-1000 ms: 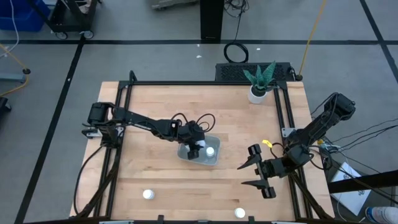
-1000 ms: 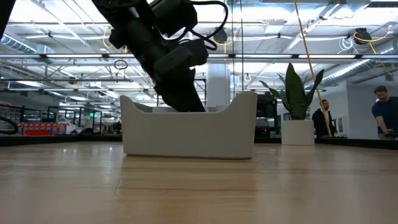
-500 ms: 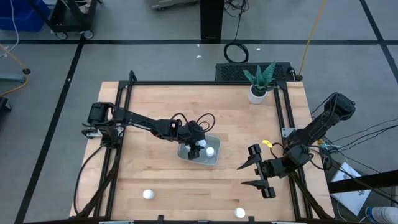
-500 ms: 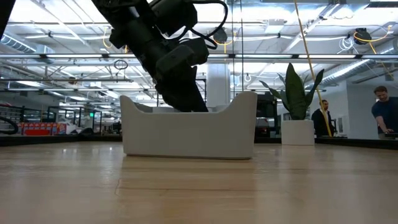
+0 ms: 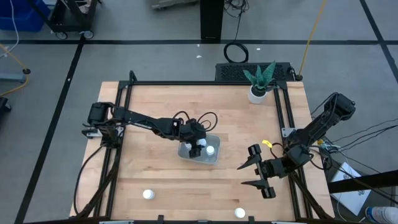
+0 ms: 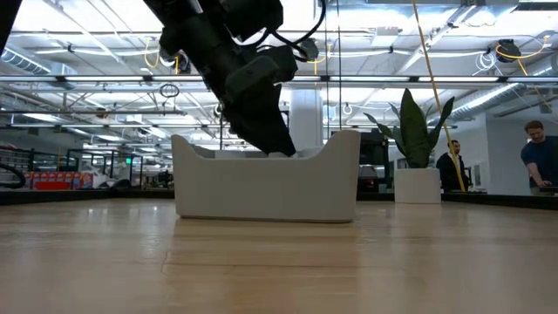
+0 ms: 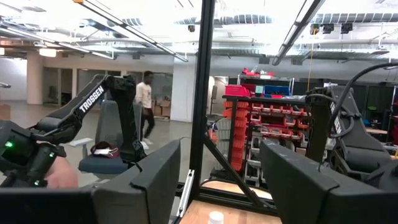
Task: Pick and place pill bottles into a basket
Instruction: Put the left pill bottle into the bin
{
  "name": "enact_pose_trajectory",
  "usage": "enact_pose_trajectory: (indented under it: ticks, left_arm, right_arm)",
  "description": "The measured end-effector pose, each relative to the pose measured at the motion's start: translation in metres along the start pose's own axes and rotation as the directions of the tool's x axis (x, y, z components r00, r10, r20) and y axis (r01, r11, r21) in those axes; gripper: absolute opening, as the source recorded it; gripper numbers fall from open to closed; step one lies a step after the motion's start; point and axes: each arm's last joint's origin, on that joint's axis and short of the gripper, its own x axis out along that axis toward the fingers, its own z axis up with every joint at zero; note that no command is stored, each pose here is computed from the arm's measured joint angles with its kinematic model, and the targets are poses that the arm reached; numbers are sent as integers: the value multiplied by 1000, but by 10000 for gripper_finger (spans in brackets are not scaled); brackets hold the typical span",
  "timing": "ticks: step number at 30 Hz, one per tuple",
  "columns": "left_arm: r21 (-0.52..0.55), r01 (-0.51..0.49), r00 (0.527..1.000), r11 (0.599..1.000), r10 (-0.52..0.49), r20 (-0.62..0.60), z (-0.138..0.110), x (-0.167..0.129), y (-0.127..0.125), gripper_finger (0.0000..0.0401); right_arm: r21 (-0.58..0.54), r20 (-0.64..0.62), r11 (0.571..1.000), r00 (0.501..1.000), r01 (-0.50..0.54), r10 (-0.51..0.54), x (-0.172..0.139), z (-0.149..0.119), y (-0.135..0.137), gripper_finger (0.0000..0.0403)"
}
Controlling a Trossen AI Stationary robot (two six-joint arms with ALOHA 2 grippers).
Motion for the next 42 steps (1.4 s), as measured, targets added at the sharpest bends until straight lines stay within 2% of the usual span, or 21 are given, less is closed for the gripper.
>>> enact_pose_trajectory:
  ticks: [11,17,23,30,33,35,37,42]
  left_arm:
    - [70,29,999,997,-28,-26,21,-17,-20,303]
    - [145,71,997,987,-70,-16,23,-49,-41,303]
    - [84,129,992,988,-128,-19,17,-91,-66,305]
    - [112,210,976,971,-201,-83,-6,-129,-107,307]
    - [101,244,966,965,-233,-108,-17,-138,-127,308]
    - [111,210,972,971,-194,-136,-28,-146,-135,308]
    - [113,188,978,976,-176,-110,-32,-153,-144,308]
    - [60,109,977,992,-96,-188,-58,-169,-158,308]
  right_arm:
    - [0,0,1000,1000,0,0,0,0,0,212]
    - [1,-7,1000,1000,-2,2,0,-1,0,212]
    - [16,-10,1000,1000,-4,4,0,-1,1,212]
    - [33,0,999,1000,-7,7,0,0,1,212]
    - [76,5,997,1000,-6,5,0,1,0,212]
    - [86,7,996,1000,-6,5,0,1,0,212]
    - [84,3,996,1000,-6,6,0,0,0,212]
    - [81,-3,997,1000,-7,7,0,0,1,212]
